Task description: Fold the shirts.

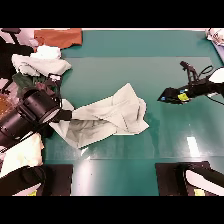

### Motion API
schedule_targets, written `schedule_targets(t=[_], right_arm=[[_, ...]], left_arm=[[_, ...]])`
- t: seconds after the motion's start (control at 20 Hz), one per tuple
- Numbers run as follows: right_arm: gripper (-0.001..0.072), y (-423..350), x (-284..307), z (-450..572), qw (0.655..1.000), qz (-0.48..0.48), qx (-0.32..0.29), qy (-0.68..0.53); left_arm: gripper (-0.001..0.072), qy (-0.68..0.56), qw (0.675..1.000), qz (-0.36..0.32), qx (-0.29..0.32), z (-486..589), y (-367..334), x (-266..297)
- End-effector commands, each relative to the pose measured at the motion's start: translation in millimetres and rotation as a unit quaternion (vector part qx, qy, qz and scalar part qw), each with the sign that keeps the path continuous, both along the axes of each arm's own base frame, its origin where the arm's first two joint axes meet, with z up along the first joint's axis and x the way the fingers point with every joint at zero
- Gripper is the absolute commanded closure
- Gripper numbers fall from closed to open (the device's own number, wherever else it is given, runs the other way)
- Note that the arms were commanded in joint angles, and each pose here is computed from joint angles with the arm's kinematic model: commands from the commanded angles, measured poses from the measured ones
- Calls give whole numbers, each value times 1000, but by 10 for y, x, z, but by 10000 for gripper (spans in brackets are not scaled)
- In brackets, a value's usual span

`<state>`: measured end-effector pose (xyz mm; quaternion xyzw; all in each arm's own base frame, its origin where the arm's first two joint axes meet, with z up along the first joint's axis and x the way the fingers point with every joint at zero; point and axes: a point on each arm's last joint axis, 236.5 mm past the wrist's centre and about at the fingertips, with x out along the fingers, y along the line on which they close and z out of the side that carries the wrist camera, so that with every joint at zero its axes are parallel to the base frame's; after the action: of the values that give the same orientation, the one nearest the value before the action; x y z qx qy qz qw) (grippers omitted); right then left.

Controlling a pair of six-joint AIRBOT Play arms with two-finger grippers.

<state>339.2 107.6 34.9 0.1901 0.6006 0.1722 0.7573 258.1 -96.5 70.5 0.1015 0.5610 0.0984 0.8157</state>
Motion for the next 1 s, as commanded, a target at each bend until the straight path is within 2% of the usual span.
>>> schedule_targets(t=[0.0, 0.1, 0.15, 0.2, 0.25, 0.45, 0.7, 0.8, 0.85, 0.95], right_arm=[[211, 457, -11, -46, 997, 44, 62, 12], [211, 602, -90, -231, 995, 72, 62, 40], [211, 676, -120, -310, 993, 82, 62, 51], [211, 740, -150, -374, 992, 91, 61, 60], [211, 809, -185, -429, 991, 101, 60, 68], [211, 1020, -166, -562, 990, 114, 54, 60], [223, 1246, -27, -620, 989, 81, 106, 69], [391, 1326, 38, -559, 988, 69, 125, 58], [435, 1346, 61, -538, 988, 65, 131, 56], [591, 1363, 57, -522, 987, 65, 136, 56]], left_arm=[[681, -15, 1000, 2, -26, -2, -81, 32], [679, -14, 1000, 0, -25, -2, -81, 32], [549, -13, 1000, -1, -24, -3, -76, 25], [257, -12, 1000, -1, -23, -3, -73, 25], [134, -13, 1000, -1, -22, 0, -68, 28], [133, -24, 1000, -1, -11, 33, -20, 75], [133, -12, 1000, -22, 2, -12, -25, 74], [133, 8, 999, -23, 20, -173, 47, 7], [133, 30, 999, -18, 28, -327, 112, -77], [132, 73, 996, -3, 46, -612, 290, -252]])
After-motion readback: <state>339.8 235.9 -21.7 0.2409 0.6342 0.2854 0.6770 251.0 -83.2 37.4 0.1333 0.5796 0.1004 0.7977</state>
